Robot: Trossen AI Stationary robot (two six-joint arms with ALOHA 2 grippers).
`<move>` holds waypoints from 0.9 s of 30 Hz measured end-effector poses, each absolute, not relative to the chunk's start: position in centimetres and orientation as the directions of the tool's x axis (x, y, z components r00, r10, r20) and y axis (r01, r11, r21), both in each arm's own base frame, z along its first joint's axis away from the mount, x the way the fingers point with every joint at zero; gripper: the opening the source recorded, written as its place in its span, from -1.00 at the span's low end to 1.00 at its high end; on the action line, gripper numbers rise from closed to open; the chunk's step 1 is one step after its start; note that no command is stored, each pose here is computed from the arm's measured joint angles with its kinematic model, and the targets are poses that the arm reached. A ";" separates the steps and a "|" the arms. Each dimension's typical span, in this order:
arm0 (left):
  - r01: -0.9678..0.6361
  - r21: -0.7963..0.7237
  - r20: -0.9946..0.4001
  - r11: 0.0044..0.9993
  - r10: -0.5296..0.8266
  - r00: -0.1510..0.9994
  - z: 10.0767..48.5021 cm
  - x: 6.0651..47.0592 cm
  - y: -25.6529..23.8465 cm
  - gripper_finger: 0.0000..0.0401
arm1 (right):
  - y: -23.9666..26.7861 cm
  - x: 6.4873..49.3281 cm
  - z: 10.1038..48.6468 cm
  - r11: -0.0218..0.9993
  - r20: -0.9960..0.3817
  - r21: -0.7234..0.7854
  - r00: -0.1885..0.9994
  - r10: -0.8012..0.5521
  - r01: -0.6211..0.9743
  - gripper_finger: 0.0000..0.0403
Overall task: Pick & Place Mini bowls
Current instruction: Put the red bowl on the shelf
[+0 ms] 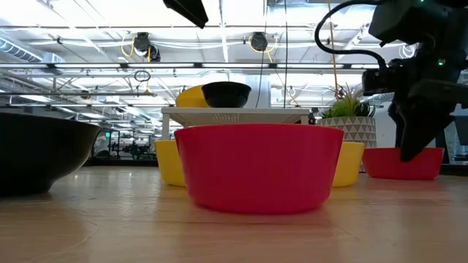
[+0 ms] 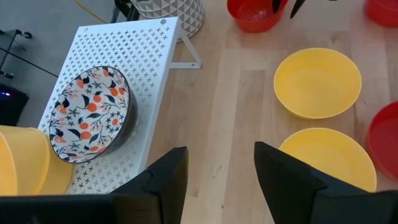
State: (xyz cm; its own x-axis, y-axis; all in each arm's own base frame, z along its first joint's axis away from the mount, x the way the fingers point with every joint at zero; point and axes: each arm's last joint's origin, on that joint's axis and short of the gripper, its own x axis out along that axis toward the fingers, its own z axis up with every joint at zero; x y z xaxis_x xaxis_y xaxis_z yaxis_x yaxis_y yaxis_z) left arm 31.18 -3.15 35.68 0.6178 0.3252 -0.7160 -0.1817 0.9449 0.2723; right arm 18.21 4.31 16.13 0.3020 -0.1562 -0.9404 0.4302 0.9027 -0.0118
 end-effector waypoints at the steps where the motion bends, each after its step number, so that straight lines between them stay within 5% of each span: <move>1: -0.182 0.272 -0.716 0.945 0.325 0.618 35.7 31.2 -3.1 -0.06 | 4.3 18.2 16.1 0.908 -0.941 -0.015 0.302 -0.155 0.419 -0.39; 7: -0.190 0.265 -0.716 0.945 0.325 0.618 35.7 31.2 -3.1 -0.06 | 4.3 18.2 16.1 0.928 -0.947 -0.012 0.295 -0.130 0.372 -0.94; 14: -0.189 0.267 -0.719 0.945 0.325 0.614 35.6 31.1 -3.1 -0.06 | 4.5 18.6 16.5 0.927 -0.931 0.057 0.354 -0.084 0.370 -0.99; 27: -0.171 0.271 -0.731 0.947 0.318 0.604 35.5 31.0 -3.5 -0.06 | 4.8 20.2 23.4 0.980 -0.527 0.193 0.847 0.065 0.045 -1.00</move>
State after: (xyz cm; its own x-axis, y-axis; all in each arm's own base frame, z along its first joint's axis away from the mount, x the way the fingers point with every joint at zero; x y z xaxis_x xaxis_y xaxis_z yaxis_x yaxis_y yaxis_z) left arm 30.95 -3.52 35.53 0.6038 0.3181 -0.7309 -0.1709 0.9473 0.2711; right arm 20.19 4.84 23.40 0.8473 0.0646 -0.5272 0.0452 0.9802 0.1927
